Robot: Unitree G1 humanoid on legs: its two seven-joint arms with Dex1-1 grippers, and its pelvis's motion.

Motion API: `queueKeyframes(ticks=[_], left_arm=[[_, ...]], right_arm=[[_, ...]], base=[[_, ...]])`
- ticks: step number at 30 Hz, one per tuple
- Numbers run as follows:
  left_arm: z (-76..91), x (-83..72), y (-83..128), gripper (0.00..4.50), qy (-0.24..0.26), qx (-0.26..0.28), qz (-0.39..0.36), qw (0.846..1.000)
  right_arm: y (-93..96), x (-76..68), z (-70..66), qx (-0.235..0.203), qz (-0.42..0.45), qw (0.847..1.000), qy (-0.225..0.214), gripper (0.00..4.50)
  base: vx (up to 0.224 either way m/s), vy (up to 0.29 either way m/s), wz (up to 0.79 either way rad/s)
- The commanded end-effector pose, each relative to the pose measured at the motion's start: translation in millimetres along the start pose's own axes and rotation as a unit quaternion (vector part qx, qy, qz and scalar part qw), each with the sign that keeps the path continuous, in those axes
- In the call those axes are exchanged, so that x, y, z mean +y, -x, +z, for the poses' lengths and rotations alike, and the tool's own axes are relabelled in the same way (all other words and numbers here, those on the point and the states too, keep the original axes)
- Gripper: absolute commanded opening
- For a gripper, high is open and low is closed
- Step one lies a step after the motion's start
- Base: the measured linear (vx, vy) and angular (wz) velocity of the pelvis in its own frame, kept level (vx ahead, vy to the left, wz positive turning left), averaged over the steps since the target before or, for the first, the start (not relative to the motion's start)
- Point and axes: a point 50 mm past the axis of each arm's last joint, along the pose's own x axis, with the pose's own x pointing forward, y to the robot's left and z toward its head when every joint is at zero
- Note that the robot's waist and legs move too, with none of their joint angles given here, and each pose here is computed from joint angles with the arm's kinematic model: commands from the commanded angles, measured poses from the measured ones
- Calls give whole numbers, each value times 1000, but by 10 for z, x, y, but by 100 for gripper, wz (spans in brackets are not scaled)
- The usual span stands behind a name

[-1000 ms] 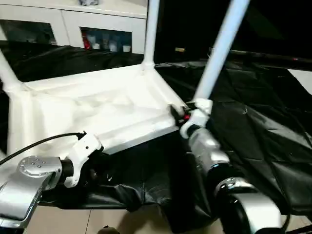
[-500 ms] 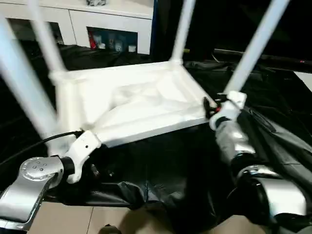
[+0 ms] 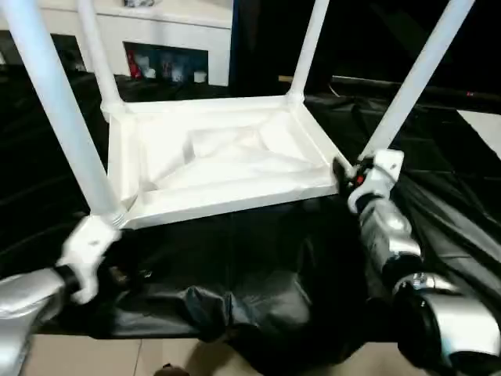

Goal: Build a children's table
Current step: Rotate leg to tighten, then rotate table base

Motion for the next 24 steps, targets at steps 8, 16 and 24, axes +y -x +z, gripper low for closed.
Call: queueKeyframes(ticks=[8, 16, 24], left_arm=[[138, 316, 180, 441, -8, -58, 81, 995], [373, 322, -110, 441, 24, -163, 130, 978], [532, 118, -387, 441, 44, -204, 73, 975]], right_arm=[[203, 5, -180, -3, 14, 1000, 15, 273], [323, -45, -318, 16, -29, 999, 7, 273], [224, -16, -328, 58, -35, 997, 31, 273]], base=[[0, 0, 0], [0, 0, 0], [0, 0, 0]])
